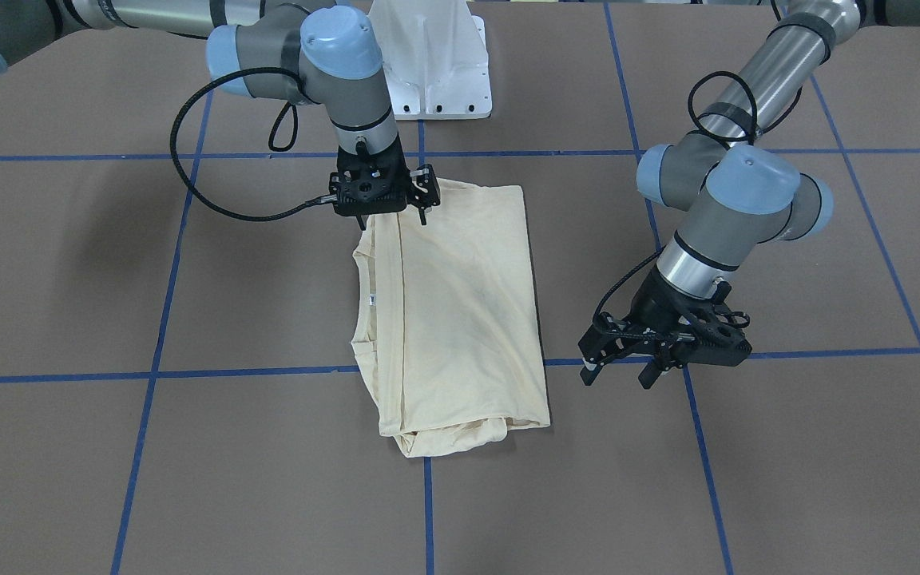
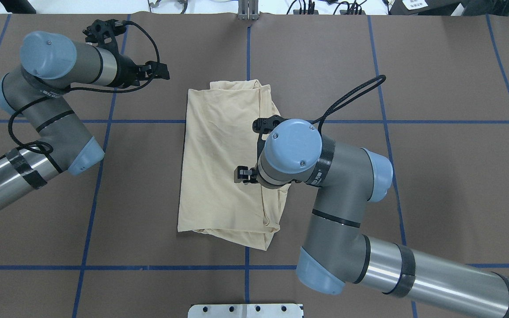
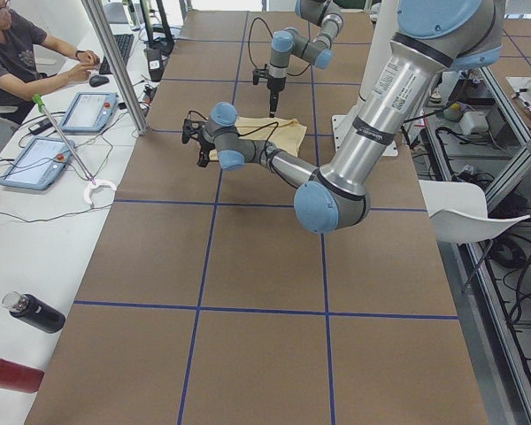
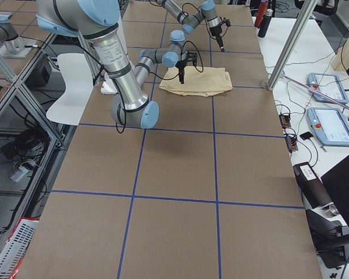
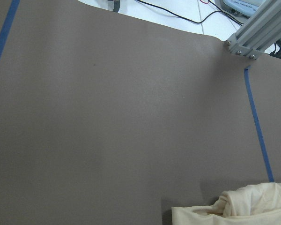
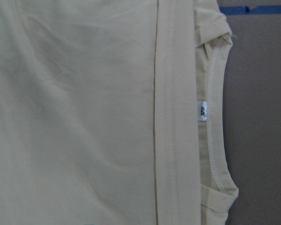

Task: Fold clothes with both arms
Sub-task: 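Press and smooth the shirt edge nearest the right gripper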

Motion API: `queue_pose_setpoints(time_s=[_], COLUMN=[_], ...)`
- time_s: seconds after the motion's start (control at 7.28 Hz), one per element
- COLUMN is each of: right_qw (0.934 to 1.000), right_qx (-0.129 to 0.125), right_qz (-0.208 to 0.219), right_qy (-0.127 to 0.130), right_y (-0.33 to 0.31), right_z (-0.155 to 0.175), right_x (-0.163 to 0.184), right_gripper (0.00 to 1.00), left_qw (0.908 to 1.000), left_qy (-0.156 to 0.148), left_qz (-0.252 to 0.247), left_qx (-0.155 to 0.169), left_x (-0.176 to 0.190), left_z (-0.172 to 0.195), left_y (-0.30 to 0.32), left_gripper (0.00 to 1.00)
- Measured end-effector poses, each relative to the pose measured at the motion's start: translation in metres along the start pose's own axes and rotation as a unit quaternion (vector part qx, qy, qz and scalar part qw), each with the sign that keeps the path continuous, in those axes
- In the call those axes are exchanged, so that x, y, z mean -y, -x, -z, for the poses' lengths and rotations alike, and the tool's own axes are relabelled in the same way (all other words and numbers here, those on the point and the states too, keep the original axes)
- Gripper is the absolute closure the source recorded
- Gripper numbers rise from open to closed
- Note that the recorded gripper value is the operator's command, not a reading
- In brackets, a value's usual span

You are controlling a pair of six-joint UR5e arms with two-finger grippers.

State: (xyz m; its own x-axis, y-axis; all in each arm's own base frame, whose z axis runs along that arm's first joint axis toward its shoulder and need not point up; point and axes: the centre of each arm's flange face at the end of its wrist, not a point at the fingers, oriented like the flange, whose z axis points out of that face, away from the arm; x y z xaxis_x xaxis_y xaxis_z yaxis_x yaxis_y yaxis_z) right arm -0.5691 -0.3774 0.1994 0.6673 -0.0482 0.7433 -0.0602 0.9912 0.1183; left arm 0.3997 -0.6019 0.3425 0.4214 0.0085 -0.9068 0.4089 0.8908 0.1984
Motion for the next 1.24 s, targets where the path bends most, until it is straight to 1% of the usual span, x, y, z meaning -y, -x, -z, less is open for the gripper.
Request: queue_pose_setpoints(time_s=[0.14,0.27,0.41,0.82,1.24], right_qw=[0.9992,0.9975,0.996,0.993,0.9911], right_qx=[-0.024,-0.046,-0.061,-0.085,-0.097], right_qz=[0.03,0.049,0.058,0.068,0.07], right_qy=[0.011,0.022,0.031,0.047,0.059], right_y=[0.004,0.005,0.004,0.003,0.006], right_z=[-0.009,-0.019,-0.027,-0.044,-0.053], right_x=[-0.014,-0.024,-0.031,-0.039,-0.045], right_gripper=[0.02,0.02,0.02,0.02,0.02], left_qw=[1.0,1.0,1.0,1.0,1.0], left_qy=[0.001,0.001,0.002,0.003,0.003], left_qz=[0.0,0.001,0.002,0.002,0.002], left_qx=[0.0,0.002,0.003,0.004,0.004], left_x=[-0.002,-0.003,-0.004,-0.005,-0.006], left_z=[0.001,0.001,0.001,0.0,0.0], left_y=[0.003,0.007,0.009,0.011,0.01], left_gripper=[0.0,0.0,0.0,0.0,0.0])
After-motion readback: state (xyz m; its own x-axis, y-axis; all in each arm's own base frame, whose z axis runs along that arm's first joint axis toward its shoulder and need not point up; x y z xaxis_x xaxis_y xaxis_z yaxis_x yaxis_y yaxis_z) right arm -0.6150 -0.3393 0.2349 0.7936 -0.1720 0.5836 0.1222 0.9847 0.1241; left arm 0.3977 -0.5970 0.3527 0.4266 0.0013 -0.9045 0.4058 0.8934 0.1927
